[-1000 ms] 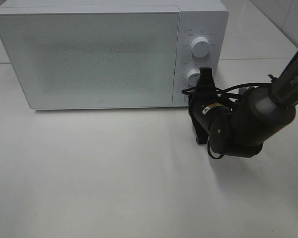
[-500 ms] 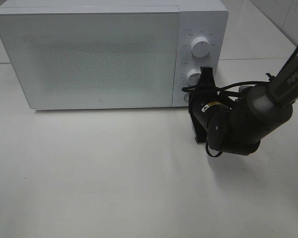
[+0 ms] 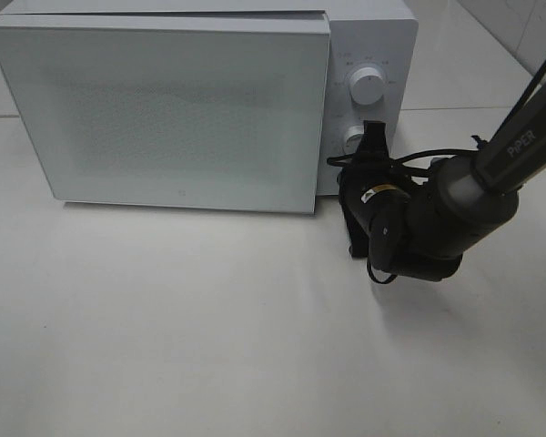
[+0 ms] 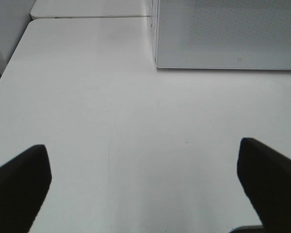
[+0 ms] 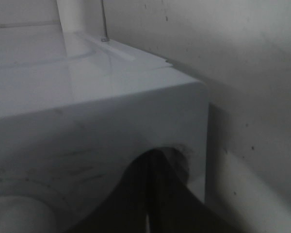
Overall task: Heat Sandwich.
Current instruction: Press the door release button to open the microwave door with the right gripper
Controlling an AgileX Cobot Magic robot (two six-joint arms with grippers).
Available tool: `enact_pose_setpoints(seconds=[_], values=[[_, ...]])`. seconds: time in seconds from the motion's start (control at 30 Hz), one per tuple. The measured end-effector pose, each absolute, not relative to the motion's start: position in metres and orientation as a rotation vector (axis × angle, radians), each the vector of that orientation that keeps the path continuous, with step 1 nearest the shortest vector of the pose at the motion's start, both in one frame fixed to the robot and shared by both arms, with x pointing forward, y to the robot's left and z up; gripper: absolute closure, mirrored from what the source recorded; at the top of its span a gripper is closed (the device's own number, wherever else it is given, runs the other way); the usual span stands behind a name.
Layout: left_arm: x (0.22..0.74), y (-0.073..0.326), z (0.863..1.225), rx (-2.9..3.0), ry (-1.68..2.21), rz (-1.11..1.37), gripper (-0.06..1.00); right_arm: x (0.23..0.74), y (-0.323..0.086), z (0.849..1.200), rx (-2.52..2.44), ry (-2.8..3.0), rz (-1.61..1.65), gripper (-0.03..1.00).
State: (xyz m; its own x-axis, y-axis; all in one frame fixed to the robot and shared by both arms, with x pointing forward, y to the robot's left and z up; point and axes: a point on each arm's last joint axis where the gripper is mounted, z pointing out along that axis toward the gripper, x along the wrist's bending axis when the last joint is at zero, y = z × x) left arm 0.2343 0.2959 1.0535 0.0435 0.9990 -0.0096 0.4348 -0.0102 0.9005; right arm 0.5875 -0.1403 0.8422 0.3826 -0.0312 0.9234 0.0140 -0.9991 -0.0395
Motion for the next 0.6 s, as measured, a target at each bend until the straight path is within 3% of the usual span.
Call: enact_pose_setpoints(seconds=[0.6], values=[[0.2343, 0.2959, 1.0535, 1.553, 1.496, 0.928, -0.04, 0.5872, -0.1403, 0.8421, -2.585, 0.009, -1.725, 0.96]])
